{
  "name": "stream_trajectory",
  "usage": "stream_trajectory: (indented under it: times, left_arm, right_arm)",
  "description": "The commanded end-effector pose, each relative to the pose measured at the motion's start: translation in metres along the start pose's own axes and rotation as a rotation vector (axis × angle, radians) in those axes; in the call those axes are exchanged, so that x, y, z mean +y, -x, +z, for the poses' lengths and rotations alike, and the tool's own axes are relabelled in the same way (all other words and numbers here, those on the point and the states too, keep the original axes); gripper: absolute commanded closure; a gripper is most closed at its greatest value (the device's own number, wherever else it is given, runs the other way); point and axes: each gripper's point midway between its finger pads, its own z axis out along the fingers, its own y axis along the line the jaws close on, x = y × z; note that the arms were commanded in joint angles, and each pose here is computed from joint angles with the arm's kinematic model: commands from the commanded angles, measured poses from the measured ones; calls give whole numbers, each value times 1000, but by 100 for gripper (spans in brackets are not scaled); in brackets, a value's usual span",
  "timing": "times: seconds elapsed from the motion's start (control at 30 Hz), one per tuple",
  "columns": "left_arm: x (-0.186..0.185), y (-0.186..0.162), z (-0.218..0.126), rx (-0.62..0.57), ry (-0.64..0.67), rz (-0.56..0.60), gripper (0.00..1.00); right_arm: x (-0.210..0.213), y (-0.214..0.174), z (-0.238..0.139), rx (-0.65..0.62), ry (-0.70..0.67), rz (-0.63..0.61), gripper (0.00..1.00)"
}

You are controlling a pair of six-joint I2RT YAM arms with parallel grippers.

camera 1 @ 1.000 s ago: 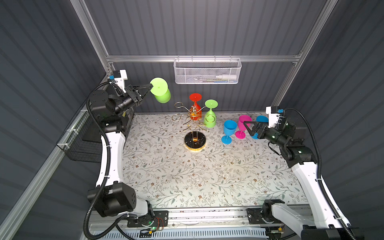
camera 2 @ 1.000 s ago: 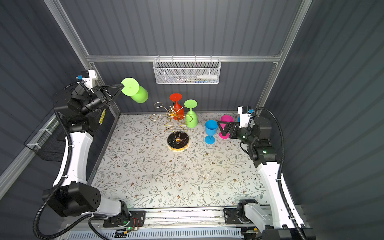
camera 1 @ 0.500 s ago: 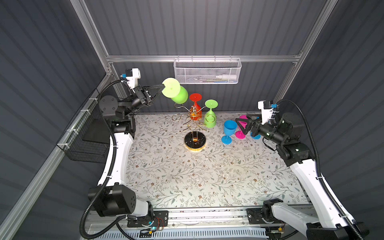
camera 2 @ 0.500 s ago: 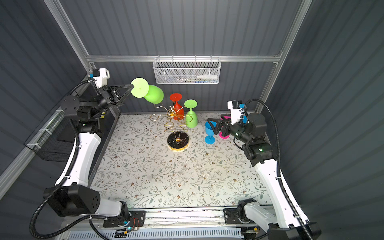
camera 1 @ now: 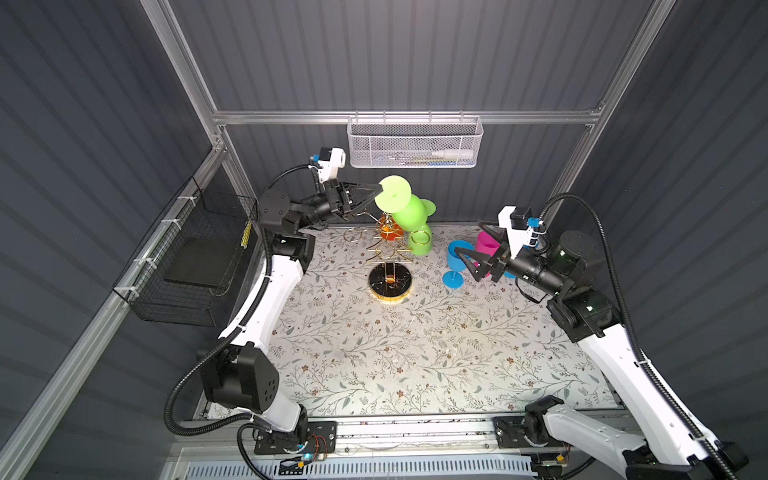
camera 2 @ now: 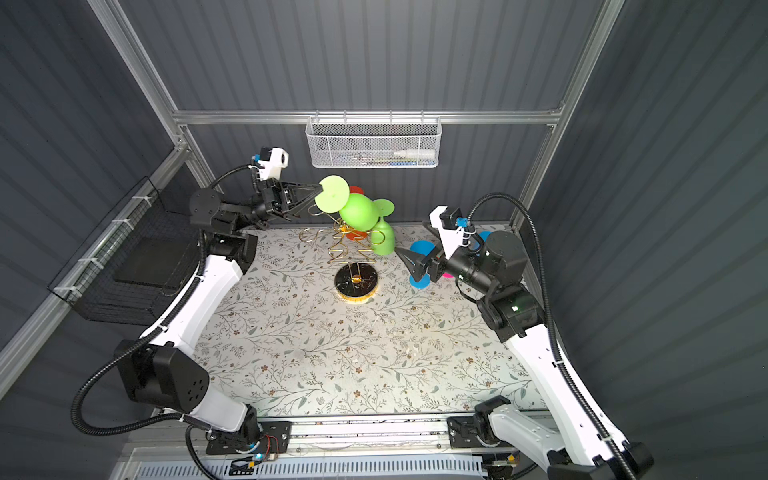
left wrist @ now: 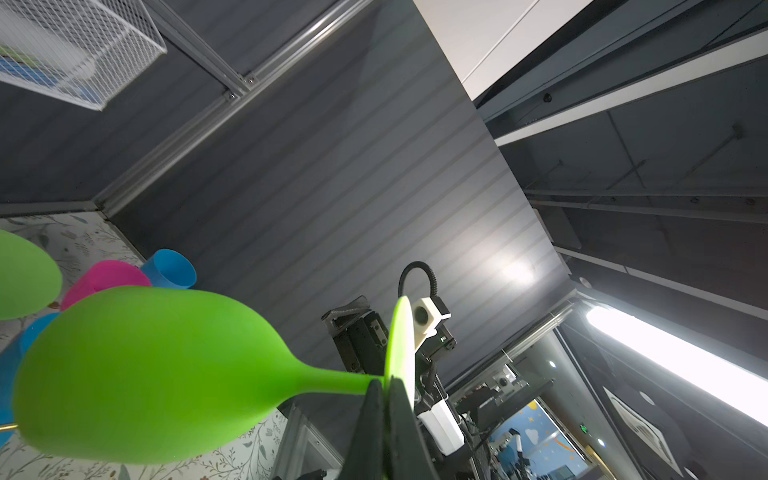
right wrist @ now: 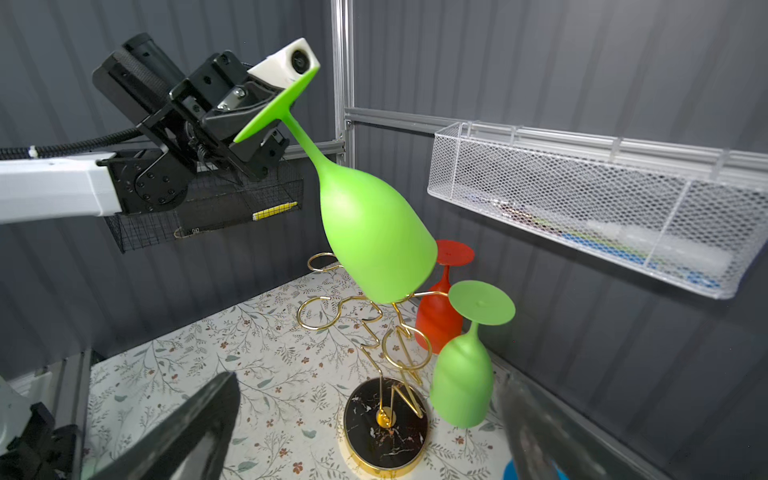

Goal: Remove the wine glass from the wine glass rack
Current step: 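Grasp the green glass bowl with the right gripper beside the left gripper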

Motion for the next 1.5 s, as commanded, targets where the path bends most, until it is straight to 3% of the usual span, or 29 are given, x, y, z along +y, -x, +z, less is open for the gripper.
stream_trajectory:
  times: [0.0, 0.17, 0.4, 0.8, 1.47]
  left_arm:
    - [-21, -9, 12, 60, -75, 29, 100]
    - [-16, -15, 20, 91, -112, -10, 100]
    - [-16, -23, 30, 124, -148, -33, 100]
    - [-14, -25, 33, 136, -150, -40, 100]
    - [-17, -25, 33, 138, -167, -43, 100]
  right_arm:
    - [6, 4, 3, -37, 11, -160, 1]
    - [15, 1, 12, -57, 45, -255, 1]
    - [11, -3, 33, -32, 54, -289, 1]
    - [-11, -3, 75, -24, 2, -299, 1]
    - [-15, -6, 103, -13, -35, -300, 2]
